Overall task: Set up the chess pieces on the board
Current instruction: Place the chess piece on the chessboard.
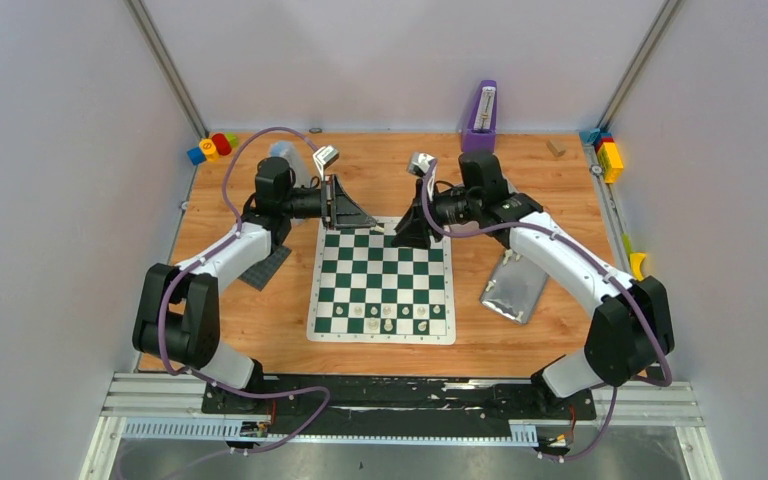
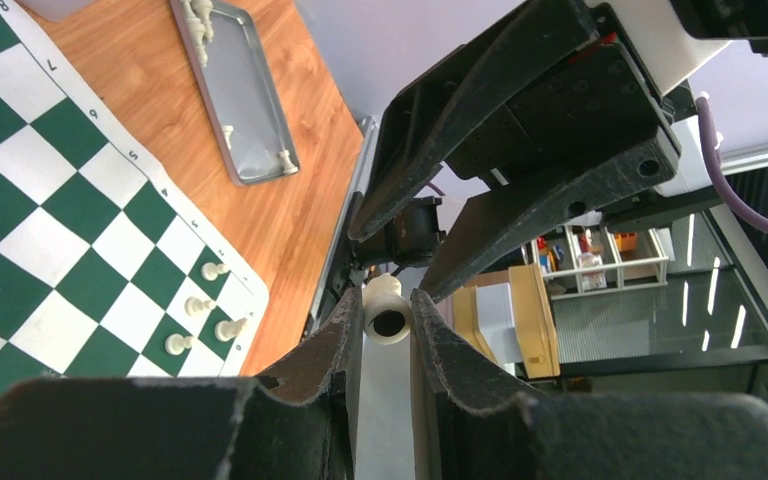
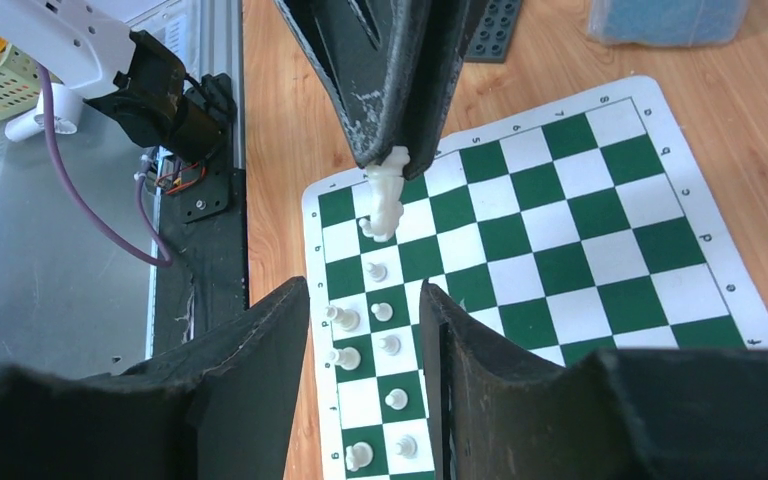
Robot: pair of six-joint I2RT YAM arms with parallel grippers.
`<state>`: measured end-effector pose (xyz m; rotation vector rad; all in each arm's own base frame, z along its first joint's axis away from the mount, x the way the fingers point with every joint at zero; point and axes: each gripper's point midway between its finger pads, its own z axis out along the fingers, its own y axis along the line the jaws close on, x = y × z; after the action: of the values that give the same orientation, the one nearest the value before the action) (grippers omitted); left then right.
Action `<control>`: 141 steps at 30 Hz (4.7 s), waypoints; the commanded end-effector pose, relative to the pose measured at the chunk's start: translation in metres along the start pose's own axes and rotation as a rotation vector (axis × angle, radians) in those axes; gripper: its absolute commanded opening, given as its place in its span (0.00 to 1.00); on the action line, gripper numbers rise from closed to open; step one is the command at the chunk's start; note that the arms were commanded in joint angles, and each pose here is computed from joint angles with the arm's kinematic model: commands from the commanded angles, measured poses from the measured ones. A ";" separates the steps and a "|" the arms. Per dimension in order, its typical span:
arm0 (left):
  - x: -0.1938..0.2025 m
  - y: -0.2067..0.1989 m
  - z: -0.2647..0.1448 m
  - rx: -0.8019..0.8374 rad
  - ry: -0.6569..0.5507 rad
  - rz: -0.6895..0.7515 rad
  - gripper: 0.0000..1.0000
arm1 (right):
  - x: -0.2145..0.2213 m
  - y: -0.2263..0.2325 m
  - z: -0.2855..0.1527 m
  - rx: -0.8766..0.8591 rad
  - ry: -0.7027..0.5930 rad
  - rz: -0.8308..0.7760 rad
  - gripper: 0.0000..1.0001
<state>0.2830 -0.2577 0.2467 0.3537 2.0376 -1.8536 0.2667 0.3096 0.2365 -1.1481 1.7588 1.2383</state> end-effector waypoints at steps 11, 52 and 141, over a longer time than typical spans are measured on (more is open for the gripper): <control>-0.007 -0.015 -0.001 0.053 0.049 -0.026 0.00 | -0.043 0.004 0.013 0.066 -0.041 -0.289 0.46; -0.003 -0.020 -0.002 0.082 0.071 -0.038 0.00 | -0.021 0.000 0.021 0.110 0.019 -0.336 0.27; -0.041 0.011 -0.244 -1.252 -0.257 0.539 1.00 | 0.158 0.029 0.003 0.079 1.337 -0.606 0.00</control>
<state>0.2971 -0.0160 0.2615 0.2295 2.2114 -0.1685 0.1688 0.2696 0.0875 -2.5164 1.9874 -0.0086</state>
